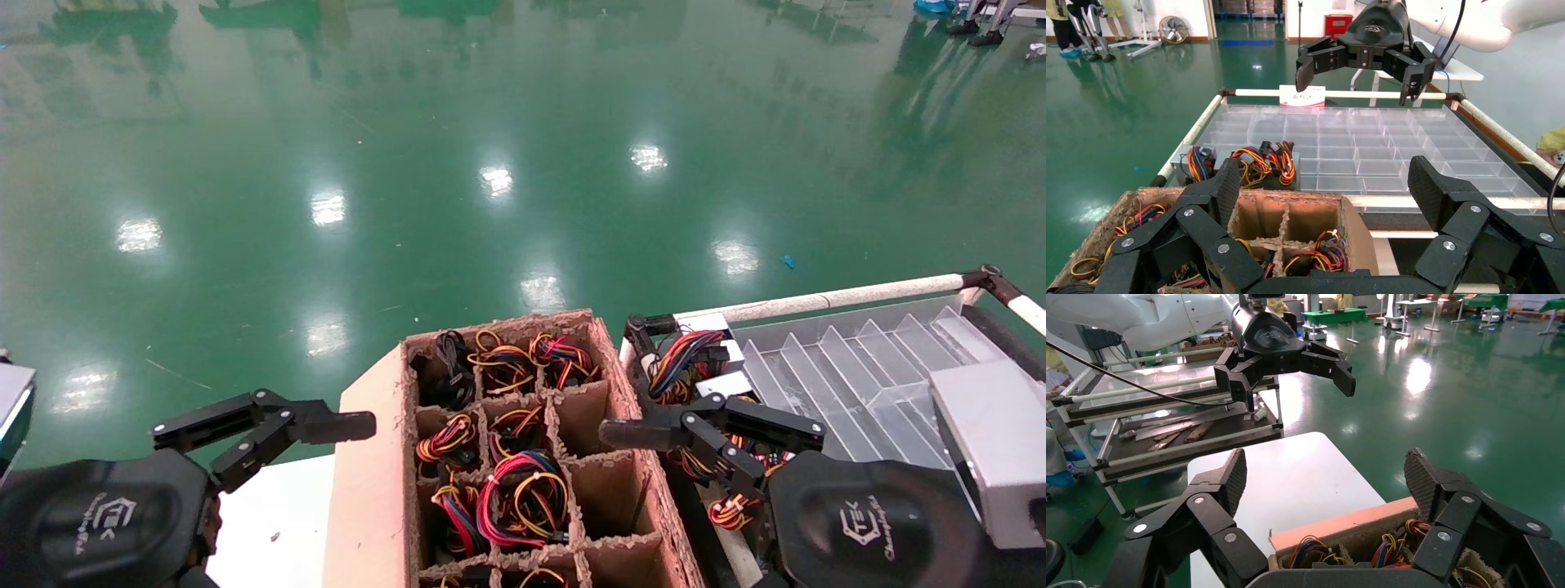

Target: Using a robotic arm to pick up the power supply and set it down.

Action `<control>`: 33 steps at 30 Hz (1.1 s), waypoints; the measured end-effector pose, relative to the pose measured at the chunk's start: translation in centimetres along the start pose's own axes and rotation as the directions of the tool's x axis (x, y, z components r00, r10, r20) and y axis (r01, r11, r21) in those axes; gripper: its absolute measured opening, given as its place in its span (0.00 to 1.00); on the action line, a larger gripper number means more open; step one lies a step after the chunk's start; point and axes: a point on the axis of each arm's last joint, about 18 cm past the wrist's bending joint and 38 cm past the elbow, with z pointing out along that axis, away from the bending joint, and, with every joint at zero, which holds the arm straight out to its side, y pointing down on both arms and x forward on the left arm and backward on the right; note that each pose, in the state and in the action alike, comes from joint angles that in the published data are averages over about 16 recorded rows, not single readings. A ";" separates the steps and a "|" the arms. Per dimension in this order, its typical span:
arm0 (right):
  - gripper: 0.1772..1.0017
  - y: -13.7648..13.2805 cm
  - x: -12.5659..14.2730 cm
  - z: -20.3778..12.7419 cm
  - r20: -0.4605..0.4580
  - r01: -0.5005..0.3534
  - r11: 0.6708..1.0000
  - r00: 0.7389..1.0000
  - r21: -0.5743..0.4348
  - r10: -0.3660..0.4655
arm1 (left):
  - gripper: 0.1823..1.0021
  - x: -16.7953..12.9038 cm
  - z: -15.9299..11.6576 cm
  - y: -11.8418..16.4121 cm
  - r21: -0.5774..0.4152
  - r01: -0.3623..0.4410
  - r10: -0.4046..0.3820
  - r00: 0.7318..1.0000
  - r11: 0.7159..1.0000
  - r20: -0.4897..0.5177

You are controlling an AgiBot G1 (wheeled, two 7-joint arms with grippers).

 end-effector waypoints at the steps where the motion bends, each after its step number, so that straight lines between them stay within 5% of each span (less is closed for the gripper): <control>1: 0.84 0.0 0.0 0.0 0.000 0.000 1.000 1.000 0.000 0.000 | 1.00 0.0 0.0 0.0 0.000 0.000 0.000 1.000 1.000 0.000; 13: 0.98 0.0 0.0 0.0 0.000 0.000 1.000 1.000 0.000 0.000 | 1.00 0.0 0.0 0.0 0.000 0.000 0.000 1.000 1.000 0.000; 33: 1.00 0.0 0.0 0.0 0.000 0.000 1.000 1.000 0.000 0.000 | 0.99 0.0 0.0 0.0 0.000 0.000 0.000 1.000 1.000 0.000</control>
